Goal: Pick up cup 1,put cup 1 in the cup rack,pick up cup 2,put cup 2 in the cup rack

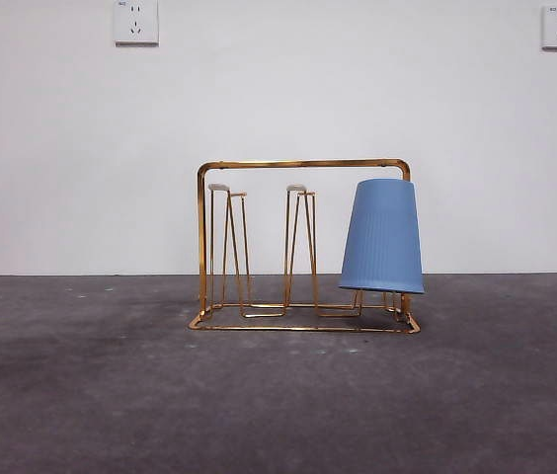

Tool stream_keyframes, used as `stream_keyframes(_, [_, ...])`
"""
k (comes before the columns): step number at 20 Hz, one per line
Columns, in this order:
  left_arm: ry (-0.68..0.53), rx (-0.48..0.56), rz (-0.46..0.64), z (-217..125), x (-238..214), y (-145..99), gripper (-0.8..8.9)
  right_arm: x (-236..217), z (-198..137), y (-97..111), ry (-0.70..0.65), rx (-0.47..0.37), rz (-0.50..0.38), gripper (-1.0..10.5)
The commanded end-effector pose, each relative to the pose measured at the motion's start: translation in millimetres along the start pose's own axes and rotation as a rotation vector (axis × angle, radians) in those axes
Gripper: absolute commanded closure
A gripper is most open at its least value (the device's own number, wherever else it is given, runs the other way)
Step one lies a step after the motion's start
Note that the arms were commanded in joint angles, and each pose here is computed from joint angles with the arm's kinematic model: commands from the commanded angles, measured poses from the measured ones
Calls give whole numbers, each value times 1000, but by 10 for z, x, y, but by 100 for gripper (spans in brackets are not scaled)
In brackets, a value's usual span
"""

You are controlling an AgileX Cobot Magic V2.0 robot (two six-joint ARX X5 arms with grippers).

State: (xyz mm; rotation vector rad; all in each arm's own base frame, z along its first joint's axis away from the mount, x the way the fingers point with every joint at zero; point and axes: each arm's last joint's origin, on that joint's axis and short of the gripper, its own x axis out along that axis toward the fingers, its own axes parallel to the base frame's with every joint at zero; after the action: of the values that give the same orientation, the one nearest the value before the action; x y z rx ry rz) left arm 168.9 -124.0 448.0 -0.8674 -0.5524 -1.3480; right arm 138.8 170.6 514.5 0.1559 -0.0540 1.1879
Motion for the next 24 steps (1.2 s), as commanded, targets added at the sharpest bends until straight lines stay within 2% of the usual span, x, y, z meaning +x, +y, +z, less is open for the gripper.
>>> stream_keyframes(1, [40,31,45,91,-44,24,822,-145,7,43,37,-41,-37,748])
stream_keyframes(5, [152,99,158,152,-128,108,822,-367,-45,93,151,-61,-121,752])
stream_keyframes(11, [398,253,442,68,-304,338,822,-689,-156,152,337,-93,-251,756])
stream_keyframes(14, [517,358,592,-28,-386,467,822,-793,-183,166,386,-108,-310,756])
stream_keyframes(17, [614,423,692,-133,-451,587,822,-837,-210,167,423,-111,-345,756])
stream_keyframes(21, [699,471,782,-263,-523,771,822,-869,-240,165,462,-114,-375,756])
stream_keyframes(24, [749,475,807,-370,-566,925,822,-874,-255,164,478,-112,-378,756])
